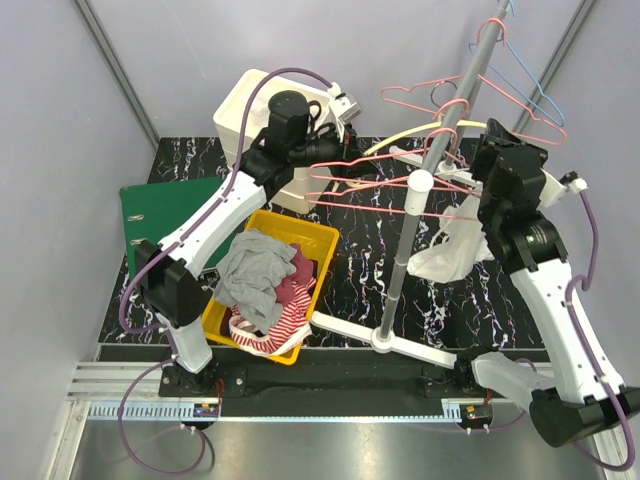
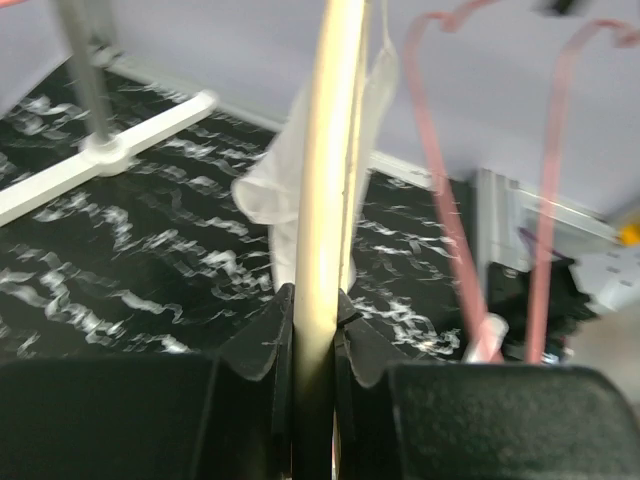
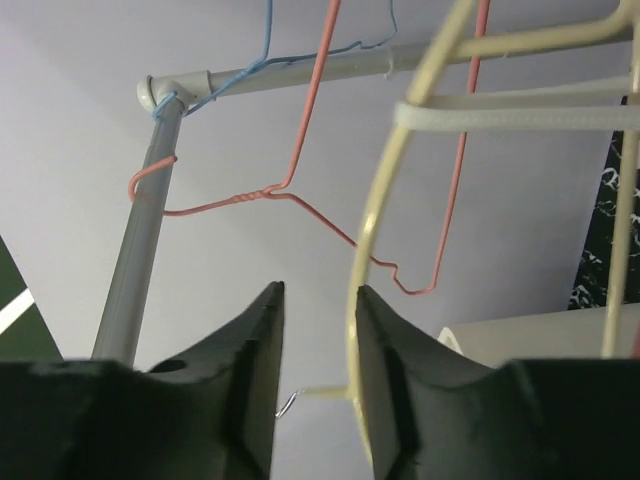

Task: Remove the tank top from the hanger
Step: Remove the tank top from the hanger, then place the hanger at the clothesline.

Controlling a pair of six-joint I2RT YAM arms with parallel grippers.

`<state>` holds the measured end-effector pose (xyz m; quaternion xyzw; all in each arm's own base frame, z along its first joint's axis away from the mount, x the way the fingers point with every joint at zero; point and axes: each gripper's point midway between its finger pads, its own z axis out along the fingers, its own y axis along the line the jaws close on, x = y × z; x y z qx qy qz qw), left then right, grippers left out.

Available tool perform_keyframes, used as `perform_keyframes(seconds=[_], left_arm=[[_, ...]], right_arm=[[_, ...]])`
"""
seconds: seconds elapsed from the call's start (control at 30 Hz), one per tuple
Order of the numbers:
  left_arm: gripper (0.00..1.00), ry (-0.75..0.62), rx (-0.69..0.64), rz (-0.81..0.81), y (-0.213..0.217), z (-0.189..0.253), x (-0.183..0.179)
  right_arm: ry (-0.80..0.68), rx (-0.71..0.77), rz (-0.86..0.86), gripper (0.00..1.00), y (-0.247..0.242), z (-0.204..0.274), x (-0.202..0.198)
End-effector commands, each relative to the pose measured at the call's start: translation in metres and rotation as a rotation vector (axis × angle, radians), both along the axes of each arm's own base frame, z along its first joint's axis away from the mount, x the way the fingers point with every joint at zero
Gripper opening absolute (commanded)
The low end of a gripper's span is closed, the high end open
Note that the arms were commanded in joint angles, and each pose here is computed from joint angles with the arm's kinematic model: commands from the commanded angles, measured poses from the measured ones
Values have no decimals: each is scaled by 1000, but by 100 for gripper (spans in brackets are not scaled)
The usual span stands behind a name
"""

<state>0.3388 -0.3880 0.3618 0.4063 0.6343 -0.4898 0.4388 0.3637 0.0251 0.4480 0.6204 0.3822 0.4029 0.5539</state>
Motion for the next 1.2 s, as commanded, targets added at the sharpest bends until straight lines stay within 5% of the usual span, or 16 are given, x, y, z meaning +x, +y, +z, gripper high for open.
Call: perform_keyframes(seconds=[0.0,0.13,0.47,0.63,1.0,1.17], left_arm=[[0,-106,6,160,22,33,21],[0,-139,48,171,29,40,20],[0,-88,346,106,63,-18,-7],[0,-100,533,208,114,-29,-10],[0,-125,501,335,169,14,-31],[0,-212,407,241,154,38,-34]], right_arm=[[-47,-22,-35,51,-19,23,-45],[0,-100,-59,70,-31,16,-72],[110,-496,-179,75,-70,30,-132],[104,-560,-223,75,-84,38,-160],[105,-692,-203,76,-86,45,-180],[52,-721,-182,77,-84,62,-194]])
